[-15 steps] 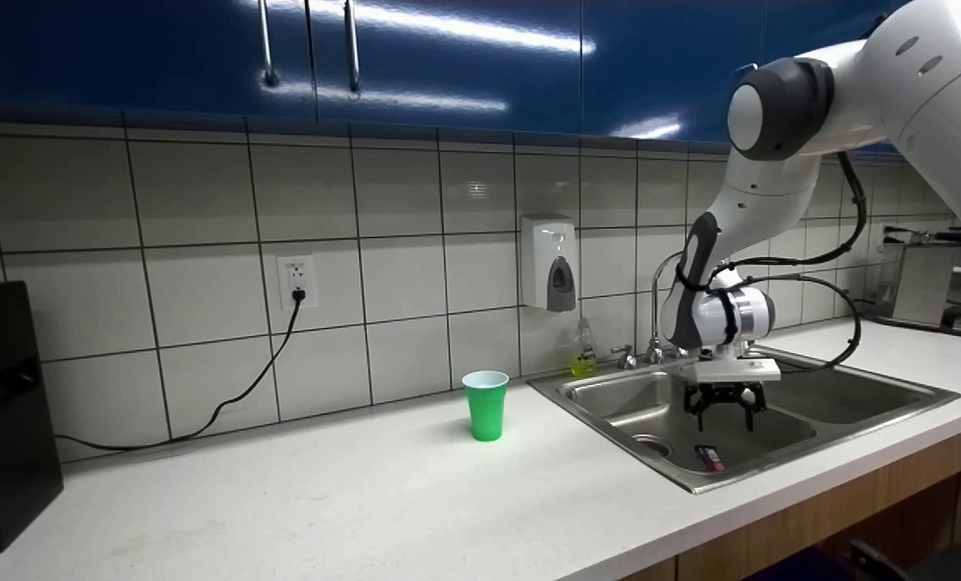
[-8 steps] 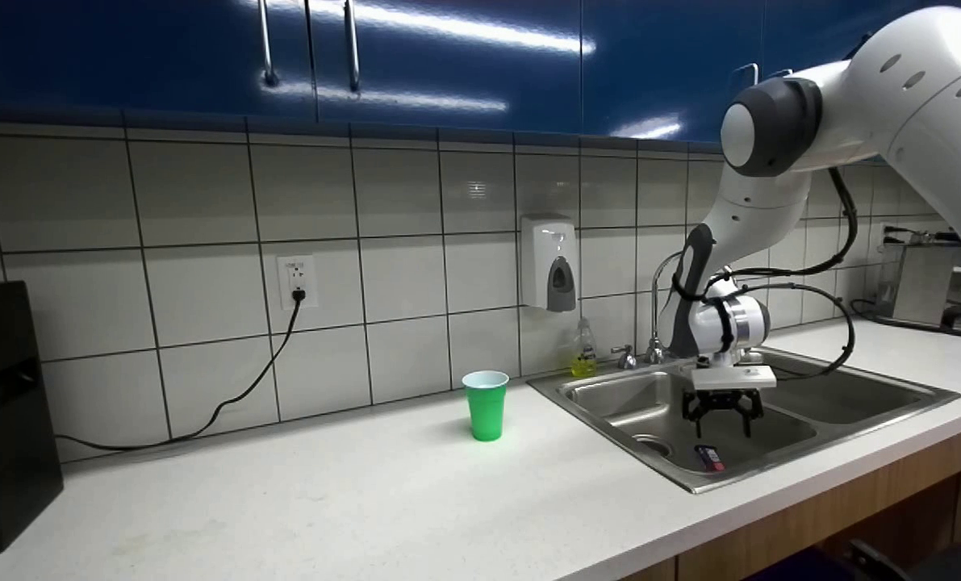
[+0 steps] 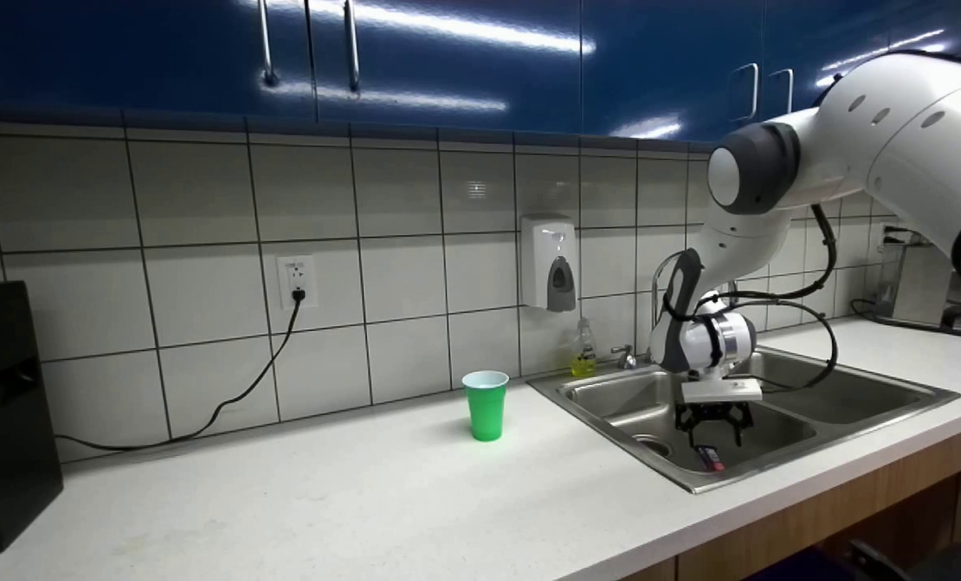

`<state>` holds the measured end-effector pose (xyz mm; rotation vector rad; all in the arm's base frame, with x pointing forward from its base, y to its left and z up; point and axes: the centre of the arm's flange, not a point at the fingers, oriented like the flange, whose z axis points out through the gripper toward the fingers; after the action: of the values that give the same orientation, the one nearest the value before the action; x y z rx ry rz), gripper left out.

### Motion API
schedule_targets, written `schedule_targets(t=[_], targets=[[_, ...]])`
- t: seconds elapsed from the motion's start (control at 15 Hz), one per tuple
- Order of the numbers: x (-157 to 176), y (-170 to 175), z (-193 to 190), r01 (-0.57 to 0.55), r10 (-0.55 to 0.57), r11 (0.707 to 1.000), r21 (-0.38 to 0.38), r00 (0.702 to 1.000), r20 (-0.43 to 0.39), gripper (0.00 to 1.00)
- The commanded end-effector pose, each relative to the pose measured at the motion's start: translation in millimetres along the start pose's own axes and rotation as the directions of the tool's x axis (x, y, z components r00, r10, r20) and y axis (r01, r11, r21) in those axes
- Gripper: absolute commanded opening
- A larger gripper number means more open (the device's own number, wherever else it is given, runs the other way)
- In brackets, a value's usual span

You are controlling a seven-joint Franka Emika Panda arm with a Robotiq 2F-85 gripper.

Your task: Remove the chocolate bar from the sink

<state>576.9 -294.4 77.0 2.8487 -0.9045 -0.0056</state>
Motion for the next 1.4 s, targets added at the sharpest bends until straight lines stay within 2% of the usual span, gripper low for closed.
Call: schedule_targets(t=[0.0, 0.33, 0.67, 0.73, 0.8, 1.27, 1.33], targets=[[20, -11, 19, -0.031, 0.031, 1.000, -0.005, 0.999, 0.032, 1.00], [20, -14, 43, -0.037, 0.039, 0.999, -0.019, 0.997, 0.066, 1.00], [24, -17, 50, -0.040, 0.041, 0.999, -0.024, 0.997, 0.070, 1.00], [25, -18, 50, -0.040, 0.041, 0.999, -0.024, 0.997, 0.072, 0.75], [26, -18, 49, -0.039, 0.041, 0.999, -0.024, 0.997, 0.073, 0.74], [29, -19, 47, -0.041, 0.043, 0.999, -0.021, 0.997, 0.068, 0.18], [29, -19, 47, -0.043, 0.044, 0.999, -0.022, 0.996, 0.072, 0.12]])
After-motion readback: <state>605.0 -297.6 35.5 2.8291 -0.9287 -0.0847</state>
